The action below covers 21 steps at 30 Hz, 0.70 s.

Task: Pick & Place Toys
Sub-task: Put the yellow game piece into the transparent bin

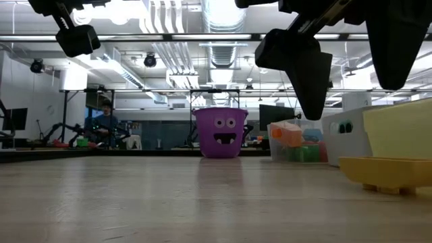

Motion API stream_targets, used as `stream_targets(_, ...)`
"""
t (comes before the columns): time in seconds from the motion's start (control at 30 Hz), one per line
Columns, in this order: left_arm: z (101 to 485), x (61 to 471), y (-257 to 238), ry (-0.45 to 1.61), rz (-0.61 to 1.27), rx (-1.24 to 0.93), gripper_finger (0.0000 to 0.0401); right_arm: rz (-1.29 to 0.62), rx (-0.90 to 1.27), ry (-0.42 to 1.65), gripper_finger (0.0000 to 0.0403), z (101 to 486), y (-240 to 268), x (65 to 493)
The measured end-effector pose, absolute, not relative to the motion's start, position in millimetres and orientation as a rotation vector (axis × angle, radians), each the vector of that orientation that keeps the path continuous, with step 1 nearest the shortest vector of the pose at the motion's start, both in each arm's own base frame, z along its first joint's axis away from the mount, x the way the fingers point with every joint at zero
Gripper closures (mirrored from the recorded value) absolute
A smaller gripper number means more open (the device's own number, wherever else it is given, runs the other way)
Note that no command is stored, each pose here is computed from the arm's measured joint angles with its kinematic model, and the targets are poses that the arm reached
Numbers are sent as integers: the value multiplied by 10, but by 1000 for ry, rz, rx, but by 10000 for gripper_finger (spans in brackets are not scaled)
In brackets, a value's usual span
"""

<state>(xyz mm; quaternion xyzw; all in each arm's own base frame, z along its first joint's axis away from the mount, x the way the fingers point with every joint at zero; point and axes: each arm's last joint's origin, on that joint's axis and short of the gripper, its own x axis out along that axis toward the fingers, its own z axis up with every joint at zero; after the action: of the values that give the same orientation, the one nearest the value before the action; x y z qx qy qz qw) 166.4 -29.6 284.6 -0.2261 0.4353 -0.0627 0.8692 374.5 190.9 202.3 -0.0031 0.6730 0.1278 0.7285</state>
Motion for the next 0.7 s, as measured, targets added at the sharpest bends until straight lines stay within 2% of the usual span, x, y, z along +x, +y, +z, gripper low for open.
stream_targets(0.23, 2846, 1664, -296, 911, -131, -473, 29, 254, 28, 1491, 9, 2022, 1909, 3742)
stream_targets(0.5, 2846, 1664, -296, 911, -131, -473, 29, 398, 50, 1515, 29, 2027, 1939, 3726)
stream_targets(0.7, 2846, 1664, -296, 911, -131, -473, 29, 375, 84, 1525, 29, 2027, 1940, 3726)
